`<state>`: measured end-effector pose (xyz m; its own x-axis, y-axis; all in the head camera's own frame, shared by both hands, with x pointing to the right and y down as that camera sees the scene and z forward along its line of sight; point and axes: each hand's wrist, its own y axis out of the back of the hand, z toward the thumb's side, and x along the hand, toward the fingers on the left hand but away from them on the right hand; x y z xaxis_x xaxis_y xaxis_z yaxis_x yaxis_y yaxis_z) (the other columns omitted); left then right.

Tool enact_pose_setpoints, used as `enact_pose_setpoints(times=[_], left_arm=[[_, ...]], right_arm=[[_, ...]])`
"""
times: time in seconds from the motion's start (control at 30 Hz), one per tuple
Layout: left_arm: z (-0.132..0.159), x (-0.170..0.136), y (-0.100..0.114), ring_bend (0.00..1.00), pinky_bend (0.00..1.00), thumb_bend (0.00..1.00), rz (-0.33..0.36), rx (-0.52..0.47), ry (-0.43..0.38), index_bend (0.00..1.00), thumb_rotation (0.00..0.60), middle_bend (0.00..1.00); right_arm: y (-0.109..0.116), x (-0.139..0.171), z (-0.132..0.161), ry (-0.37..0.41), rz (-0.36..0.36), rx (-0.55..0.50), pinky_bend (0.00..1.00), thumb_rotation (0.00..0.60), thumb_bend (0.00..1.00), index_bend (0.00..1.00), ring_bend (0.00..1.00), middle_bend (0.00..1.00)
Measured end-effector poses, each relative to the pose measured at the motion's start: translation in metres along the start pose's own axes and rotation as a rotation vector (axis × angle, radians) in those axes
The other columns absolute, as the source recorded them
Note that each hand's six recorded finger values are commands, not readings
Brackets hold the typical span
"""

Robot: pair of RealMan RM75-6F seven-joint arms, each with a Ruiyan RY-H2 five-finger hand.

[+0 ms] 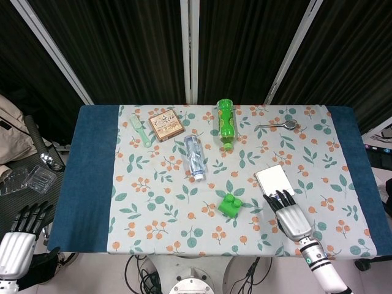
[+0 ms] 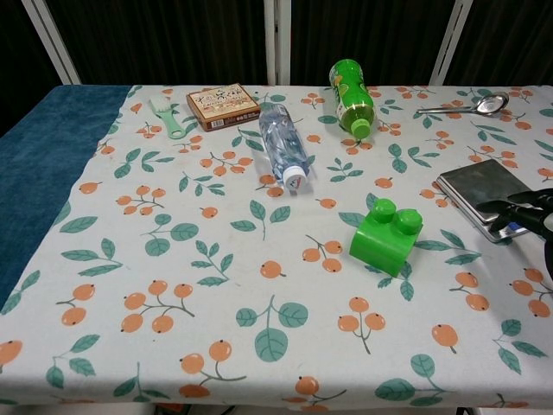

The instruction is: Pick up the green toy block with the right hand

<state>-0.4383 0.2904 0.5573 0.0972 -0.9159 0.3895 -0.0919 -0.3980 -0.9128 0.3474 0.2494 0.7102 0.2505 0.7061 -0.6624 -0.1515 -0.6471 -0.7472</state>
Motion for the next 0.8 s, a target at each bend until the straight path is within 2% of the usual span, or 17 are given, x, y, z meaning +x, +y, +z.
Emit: enact_pose_setpoints(times=[0.27,0.37,0.5,0.57,0.6,0.7,0.8], left_arm=[[0.000,0.000,0.000,0.00,0.00,0.06,0.002,0.000,-0.001,0.04,0.600,0.03],[0.000,0.000,0.002,0.00,0.00,0.06,0.007,0.001,-0.001,0.04,0.600,0.03],[0.000,0.000,0.003,0.00,0.00,0.06,0.008,0.000,-0.002,0.04,0.600,0.03],[0.000,0.000,0.003,0.00,0.00,0.06,0.009,0.000,-0.004,0.04,0.600,0.03],[0.001,0.000,0.003,0.00,0.00,0.06,0.010,0.000,-0.006,0.04,0.600,0.03],[0.002,0.000,0.003,0.00,0.00,0.06,0.012,0.000,-0.010,0.04,0.600,0.03],[0.002,-0.001,0.004,0.00,0.00,0.06,0.017,-0.002,-0.008,0.04,0.600,0.03]], right_arm=[[-0.001,0.000,0.001,0.002,0.003,0.004,0.00,0.600,1.00,0.00,0.00,0.24],[0.006,0.001,0.003,0.008,-0.033,-0.002,0.00,0.600,1.00,0.00,0.00,0.21],[0.028,0.005,0.007,0.039,-0.124,-0.023,0.00,0.600,1.00,0.00,0.00,0.19],[0.039,0.007,0.011,0.063,-0.168,-0.035,0.00,0.600,0.97,0.00,0.00,0.17],[0.046,0.007,0.015,0.082,-0.192,-0.041,0.00,0.600,0.92,0.00,0.00,0.15],[0.057,0.005,0.025,0.117,-0.216,-0.026,0.00,0.600,0.60,0.00,0.00,0.04],[0.059,-0.002,0.034,0.132,-0.198,0.032,0.00,0.600,0.15,0.00,0.00,0.00]])
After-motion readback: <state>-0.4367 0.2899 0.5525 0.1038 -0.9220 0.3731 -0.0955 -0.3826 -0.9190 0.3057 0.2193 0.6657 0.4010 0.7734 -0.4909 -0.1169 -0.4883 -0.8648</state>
